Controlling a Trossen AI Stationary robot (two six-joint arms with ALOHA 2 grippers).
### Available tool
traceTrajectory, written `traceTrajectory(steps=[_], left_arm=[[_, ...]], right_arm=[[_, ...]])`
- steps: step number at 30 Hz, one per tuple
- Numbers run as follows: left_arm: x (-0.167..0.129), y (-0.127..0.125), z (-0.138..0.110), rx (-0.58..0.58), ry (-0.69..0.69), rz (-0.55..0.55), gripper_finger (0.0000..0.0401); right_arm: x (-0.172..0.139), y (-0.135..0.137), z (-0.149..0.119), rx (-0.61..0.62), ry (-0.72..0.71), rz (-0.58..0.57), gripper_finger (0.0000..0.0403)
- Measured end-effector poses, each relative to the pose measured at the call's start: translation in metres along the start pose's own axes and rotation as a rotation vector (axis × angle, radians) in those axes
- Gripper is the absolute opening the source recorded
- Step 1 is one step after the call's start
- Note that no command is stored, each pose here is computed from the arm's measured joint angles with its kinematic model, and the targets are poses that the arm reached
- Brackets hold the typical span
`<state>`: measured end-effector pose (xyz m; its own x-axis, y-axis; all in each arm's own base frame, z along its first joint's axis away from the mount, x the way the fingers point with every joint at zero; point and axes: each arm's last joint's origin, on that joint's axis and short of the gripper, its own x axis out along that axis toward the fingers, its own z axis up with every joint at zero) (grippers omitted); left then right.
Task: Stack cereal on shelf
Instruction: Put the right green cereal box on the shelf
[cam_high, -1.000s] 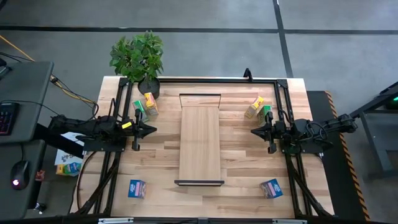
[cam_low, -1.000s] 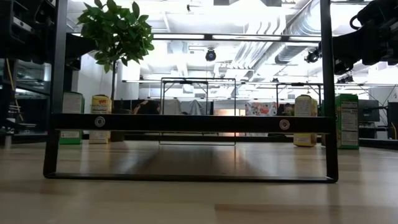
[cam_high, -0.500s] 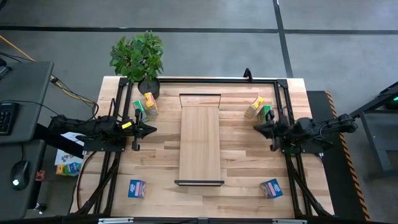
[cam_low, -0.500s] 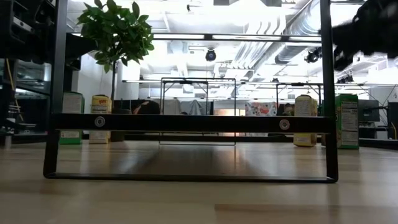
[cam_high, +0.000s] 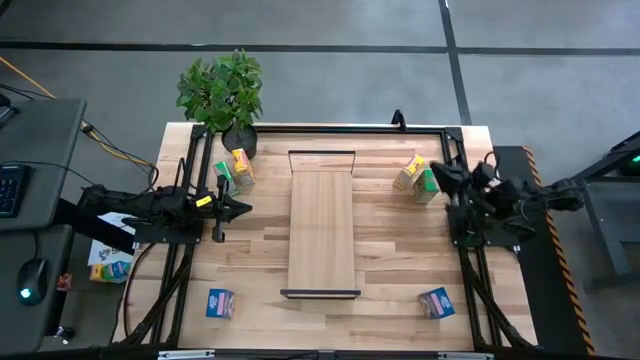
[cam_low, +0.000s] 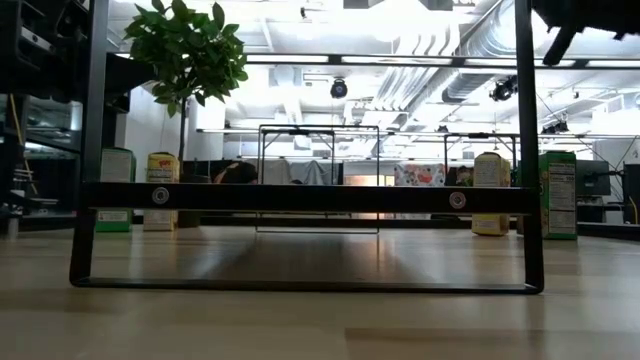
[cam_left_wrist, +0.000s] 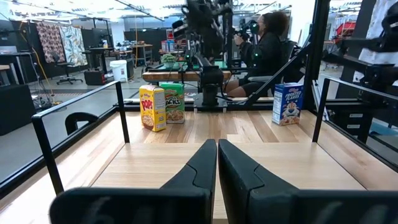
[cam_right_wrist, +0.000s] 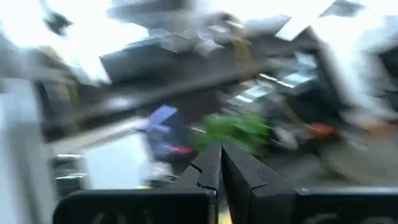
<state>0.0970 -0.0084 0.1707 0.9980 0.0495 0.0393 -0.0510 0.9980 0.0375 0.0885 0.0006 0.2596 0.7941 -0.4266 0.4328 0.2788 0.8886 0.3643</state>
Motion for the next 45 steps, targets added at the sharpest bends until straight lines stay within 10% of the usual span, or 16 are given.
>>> traceTrajectory(steps=[7,15,27,45], left_arm=[[0.0,0.0,0.0,0.0,0.0,0.0,0.001],[0.0,0.0,0.0,0.0,0.0,0.0,0.001],[0.0,0.0,0.0,0.0,0.0,0.0,0.001],[0.0,0.0,0.0,0.0,0.0,0.001,0.001]], right_arm=[[0.04,0.009,0.012,-0.31,0.364,-0.506,0.0147],[0.053,0.007,0.028,-0.244,0.728,-0.843,0.0298],[0.051,-0.011,-0.014,-0.184,1.047,-1.195,0.0307],[0.033,-0.03,-0.074,-0.142,1.157,-1.322,0.0307]])
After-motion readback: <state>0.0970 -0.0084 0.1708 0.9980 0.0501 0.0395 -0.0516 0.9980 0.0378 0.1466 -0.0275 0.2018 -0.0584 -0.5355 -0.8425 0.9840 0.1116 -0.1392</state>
